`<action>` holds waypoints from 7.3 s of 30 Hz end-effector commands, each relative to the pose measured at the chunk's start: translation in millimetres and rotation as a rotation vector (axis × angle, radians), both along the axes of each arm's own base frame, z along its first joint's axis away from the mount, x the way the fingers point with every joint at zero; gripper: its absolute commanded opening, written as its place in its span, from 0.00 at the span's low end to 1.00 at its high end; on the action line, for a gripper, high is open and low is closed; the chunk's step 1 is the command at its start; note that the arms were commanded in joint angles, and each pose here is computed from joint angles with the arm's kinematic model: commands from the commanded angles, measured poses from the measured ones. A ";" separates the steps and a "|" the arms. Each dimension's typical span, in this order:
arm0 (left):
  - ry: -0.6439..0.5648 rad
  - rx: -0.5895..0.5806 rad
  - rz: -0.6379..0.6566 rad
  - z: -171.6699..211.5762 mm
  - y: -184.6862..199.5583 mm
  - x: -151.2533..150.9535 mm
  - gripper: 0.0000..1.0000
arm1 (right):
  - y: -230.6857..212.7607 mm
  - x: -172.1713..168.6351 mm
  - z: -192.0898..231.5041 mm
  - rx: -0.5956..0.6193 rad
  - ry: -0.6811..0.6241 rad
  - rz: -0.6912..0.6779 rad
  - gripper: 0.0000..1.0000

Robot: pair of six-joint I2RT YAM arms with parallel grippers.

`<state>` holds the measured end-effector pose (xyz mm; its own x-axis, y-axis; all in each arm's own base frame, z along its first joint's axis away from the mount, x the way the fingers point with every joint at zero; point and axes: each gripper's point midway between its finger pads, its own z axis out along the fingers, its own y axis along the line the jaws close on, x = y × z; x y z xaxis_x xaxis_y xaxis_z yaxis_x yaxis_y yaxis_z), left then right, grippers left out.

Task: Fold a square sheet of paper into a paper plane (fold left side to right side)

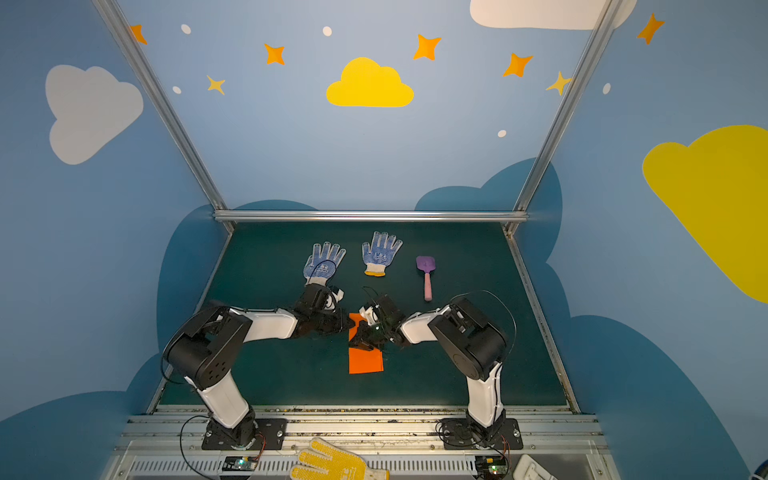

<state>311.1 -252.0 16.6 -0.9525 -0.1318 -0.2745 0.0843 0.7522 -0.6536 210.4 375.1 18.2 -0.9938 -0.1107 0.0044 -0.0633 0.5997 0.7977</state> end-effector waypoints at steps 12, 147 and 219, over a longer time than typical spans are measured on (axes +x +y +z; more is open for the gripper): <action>0.086 0.100 0.007 -33.2 14.1 -19.0 0.04 | -25.6 -51.7 -30.2 -0.100 0.070 0.081 0.00; 0.057 0.105 -0.009 -21.0 8.0 15.8 0.04 | -109.5 -66.5 0.0 -0.290 0.015 -0.265 0.49; 0.066 0.104 -0.003 -25.0 10.8 12.5 0.04 | -98.6 -77.1 -7.2 -0.260 0.045 -0.232 0.49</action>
<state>337.5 -256.6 17.4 -0.9560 -0.1062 -0.2735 0.0956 0.7685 -0.6327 137.0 283.7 28.9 -0.9943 0.1053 0.0173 0.0892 0.7317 0.6758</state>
